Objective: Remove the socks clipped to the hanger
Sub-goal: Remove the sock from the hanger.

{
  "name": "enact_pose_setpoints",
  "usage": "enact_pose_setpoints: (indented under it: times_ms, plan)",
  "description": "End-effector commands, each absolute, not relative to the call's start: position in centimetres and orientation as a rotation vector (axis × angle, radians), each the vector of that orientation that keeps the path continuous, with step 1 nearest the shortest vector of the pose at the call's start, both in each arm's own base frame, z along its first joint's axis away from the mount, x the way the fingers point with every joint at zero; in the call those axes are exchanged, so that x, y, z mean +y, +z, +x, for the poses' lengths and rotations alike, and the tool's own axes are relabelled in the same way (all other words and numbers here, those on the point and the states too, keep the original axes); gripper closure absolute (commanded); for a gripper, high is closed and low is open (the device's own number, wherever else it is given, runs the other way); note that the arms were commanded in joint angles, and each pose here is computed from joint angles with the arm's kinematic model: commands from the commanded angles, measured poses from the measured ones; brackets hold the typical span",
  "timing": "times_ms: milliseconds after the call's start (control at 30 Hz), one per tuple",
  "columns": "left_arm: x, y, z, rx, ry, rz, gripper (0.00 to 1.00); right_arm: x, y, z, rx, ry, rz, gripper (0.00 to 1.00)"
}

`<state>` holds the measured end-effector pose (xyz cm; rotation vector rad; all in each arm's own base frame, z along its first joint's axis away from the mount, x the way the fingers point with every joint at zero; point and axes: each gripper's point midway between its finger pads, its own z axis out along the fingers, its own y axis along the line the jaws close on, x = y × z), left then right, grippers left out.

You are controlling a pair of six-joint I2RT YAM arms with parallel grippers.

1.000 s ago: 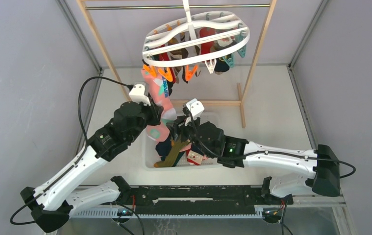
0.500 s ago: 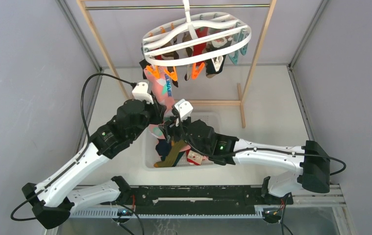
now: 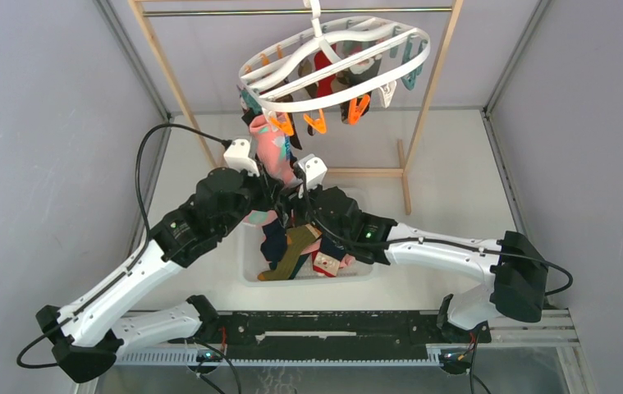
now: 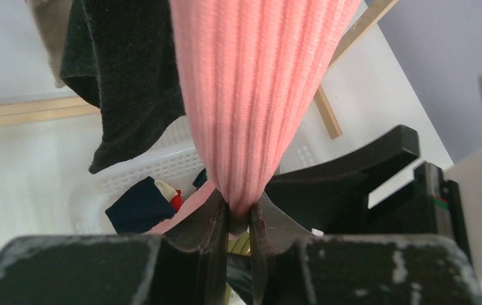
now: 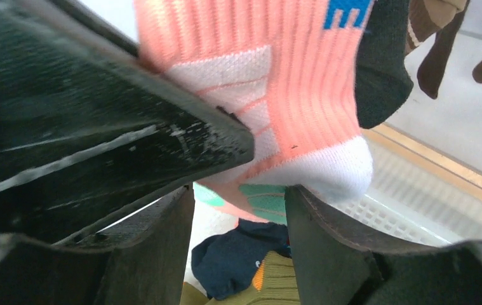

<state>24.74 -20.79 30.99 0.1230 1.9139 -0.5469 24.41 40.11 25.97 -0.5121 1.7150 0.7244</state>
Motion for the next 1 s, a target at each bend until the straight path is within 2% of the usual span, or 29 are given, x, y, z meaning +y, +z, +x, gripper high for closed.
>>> enact_pose_setpoints:
  times_ms: [0,100,233,433,733,967]
  plan:
    - [-22.1,35.1,23.7,1.824,-0.712,0.115,0.8,40.8,28.9,25.4,1.669,0.82,-0.413,0.4]
    - [-22.4,35.1,23.4,1.821,-0.741,0.12,0.79,40.6,28.7,25.6,1.673,0.851,-0.401,0.51]
    - [-22.5,35.4,23.1,1.812,-0.763,0.125,0.79,40.0,29.0,25.4,1.663,0.882,-0.399,0.7]
    - [-22.6,35.7,23.0,1.804,-0.775,0.126,0.73,38.7,29.4,25.3,1.657,0.926,-0.397,0.88]
    - [-22.0,36.6,22.8,1.781,-0.771,0.12,0.47,36.5,29.6,24.9,1.659,0.934,-0.397,0.92]
    - [-21.0,37.4,22.2,1.76,-0.767,0.11,0.42,34.6,28.6,25.1,1.677,0.913,-0.387,0.92]
